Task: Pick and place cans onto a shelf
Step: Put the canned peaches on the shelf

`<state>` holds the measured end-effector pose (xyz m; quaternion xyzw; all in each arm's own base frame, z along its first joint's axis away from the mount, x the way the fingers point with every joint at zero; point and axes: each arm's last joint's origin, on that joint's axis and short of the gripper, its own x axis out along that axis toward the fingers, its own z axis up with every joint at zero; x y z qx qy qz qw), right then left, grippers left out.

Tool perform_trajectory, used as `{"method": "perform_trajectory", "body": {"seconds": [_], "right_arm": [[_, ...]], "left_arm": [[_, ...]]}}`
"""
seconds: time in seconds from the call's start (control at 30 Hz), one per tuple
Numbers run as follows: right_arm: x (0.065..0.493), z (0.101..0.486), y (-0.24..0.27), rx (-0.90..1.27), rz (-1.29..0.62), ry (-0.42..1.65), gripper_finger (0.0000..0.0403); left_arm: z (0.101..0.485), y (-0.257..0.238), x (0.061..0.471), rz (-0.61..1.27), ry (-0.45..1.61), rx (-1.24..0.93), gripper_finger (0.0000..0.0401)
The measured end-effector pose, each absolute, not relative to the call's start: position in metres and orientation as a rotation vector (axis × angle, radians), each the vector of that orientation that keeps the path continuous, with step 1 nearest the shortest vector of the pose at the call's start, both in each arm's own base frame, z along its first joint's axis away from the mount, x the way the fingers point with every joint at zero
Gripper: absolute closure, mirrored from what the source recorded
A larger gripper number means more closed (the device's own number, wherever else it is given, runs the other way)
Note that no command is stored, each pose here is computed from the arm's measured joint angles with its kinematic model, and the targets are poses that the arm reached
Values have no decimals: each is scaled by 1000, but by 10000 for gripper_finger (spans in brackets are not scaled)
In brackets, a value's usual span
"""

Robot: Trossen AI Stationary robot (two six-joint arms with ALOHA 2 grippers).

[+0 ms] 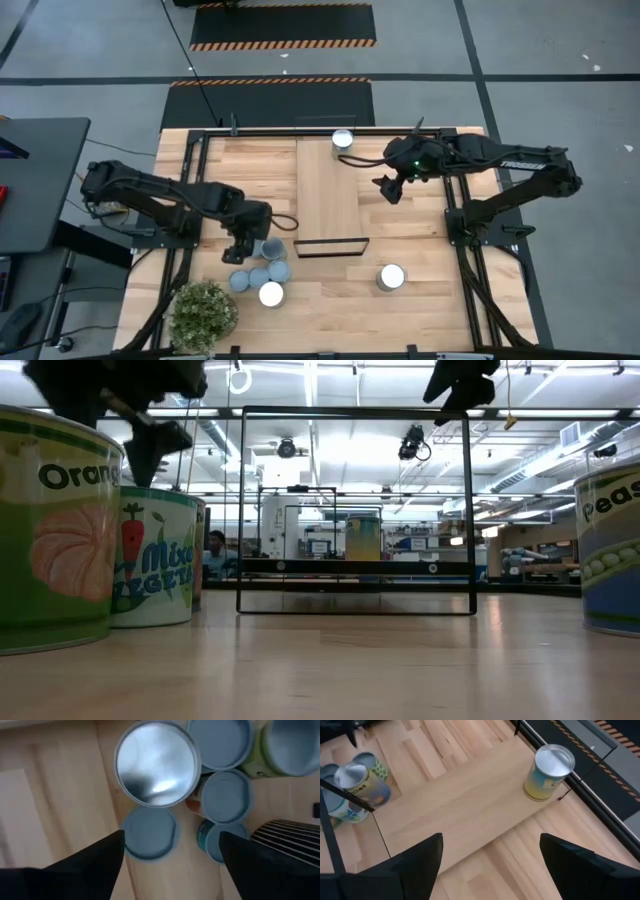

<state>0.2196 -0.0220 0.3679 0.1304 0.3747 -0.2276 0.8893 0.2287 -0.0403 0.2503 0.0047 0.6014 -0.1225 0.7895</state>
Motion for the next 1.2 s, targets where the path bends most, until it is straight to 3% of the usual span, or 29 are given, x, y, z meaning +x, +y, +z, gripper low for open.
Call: {"method": "perform_trajectory", "body": {"seconds": [0.23, 0.8, 1.2], "right_arm": [[215, 371, -22, 249, -462, 766, 63], [215, 371, -22, 252, -459, 768, 63], [215, 371, -22, 260, -465, 764, 63]], "left_arm": [[222, -46, 230, -109, 1223, 60, 64], [189, -54, 262, -100, 1174, 56, 64], [188, -55, 270, -68, 1115, -4, 65]]}}
